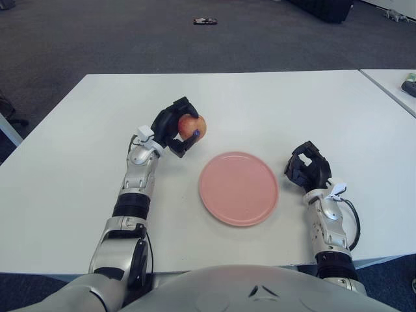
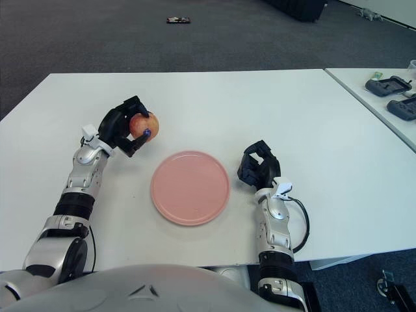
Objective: Put the apple into the plate.
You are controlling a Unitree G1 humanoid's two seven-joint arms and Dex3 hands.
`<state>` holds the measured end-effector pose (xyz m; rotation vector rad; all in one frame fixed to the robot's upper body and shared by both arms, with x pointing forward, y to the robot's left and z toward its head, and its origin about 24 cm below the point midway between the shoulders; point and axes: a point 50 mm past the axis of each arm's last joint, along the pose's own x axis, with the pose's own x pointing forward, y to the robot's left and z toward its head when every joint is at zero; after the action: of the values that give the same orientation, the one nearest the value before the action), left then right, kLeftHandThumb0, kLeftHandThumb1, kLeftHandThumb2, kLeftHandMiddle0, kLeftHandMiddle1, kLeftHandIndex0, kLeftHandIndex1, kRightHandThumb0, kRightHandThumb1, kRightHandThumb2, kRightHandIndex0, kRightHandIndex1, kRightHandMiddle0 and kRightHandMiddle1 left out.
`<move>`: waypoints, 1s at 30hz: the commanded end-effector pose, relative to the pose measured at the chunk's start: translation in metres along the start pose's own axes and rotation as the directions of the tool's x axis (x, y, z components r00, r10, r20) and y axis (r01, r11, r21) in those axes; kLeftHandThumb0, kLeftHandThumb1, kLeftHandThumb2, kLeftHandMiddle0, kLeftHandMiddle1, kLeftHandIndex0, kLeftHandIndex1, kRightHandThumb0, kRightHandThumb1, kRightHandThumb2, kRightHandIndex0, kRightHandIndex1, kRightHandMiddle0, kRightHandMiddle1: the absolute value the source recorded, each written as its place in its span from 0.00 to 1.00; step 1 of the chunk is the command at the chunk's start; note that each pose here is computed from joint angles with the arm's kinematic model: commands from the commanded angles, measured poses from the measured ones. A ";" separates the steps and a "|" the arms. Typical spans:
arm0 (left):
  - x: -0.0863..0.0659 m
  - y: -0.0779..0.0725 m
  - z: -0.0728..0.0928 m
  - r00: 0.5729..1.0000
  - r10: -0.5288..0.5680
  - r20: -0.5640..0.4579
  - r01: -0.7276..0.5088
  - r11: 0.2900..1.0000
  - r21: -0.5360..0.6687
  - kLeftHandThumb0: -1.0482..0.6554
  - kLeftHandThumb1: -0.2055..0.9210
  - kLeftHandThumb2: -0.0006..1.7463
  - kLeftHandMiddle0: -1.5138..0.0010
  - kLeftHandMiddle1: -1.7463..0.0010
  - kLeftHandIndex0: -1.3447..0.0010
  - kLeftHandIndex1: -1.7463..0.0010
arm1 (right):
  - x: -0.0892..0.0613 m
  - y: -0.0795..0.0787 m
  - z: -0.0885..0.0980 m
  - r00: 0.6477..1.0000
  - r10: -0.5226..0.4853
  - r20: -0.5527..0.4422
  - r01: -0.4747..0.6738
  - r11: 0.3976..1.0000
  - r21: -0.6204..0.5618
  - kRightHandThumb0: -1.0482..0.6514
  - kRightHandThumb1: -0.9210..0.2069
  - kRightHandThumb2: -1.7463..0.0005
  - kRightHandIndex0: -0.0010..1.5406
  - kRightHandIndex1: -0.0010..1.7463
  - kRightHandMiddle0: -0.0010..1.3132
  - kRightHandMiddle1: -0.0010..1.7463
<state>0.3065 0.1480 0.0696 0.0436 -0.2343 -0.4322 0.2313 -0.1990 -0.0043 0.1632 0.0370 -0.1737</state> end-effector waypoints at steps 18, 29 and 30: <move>-0.022 -0.077 0.026 0.919 -0.392 0.043 0.367 0.890 0.272 0.61 0.09 1.00 0.36 0.08 0.48 0.00 | -0.010 -0.002 -0.019 0.995 -0.019 -0.102 0.021 1.000 0.020 0.35 0.46 0.30 0.62 1.00 0.42 1.00; -0.028 -0.101 0.012 0.837 -0.547 0.012 0.515 0.794 0.323 0.61 0.08 1.00 0.35 0.09 0.47 0.00 | -0.010 -0.003 -0.019 0.995 -0.015 -0.104 0.017 1.000 0.014 0.35 0.46 0.30 0.63 1.00 0.41 1.00; -0.029 -0.103 0.009 0.831 -0.557 0.007 0.525 0.787 0.325 0.61 0.08 1.00 0.35 0.10 0.47 0.00 | -0.010 -0.003 -0.019 0.995 -0.014 -0.103 0.015 1.000 0.012 0.35 0.46 0.30 0.63 1.00 0.41 1.00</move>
<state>0.2330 0.0683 0.0631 0.3667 -0.3648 -0.9500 0.2308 -0.1984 -0.0046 0.1630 0.0340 -0.1668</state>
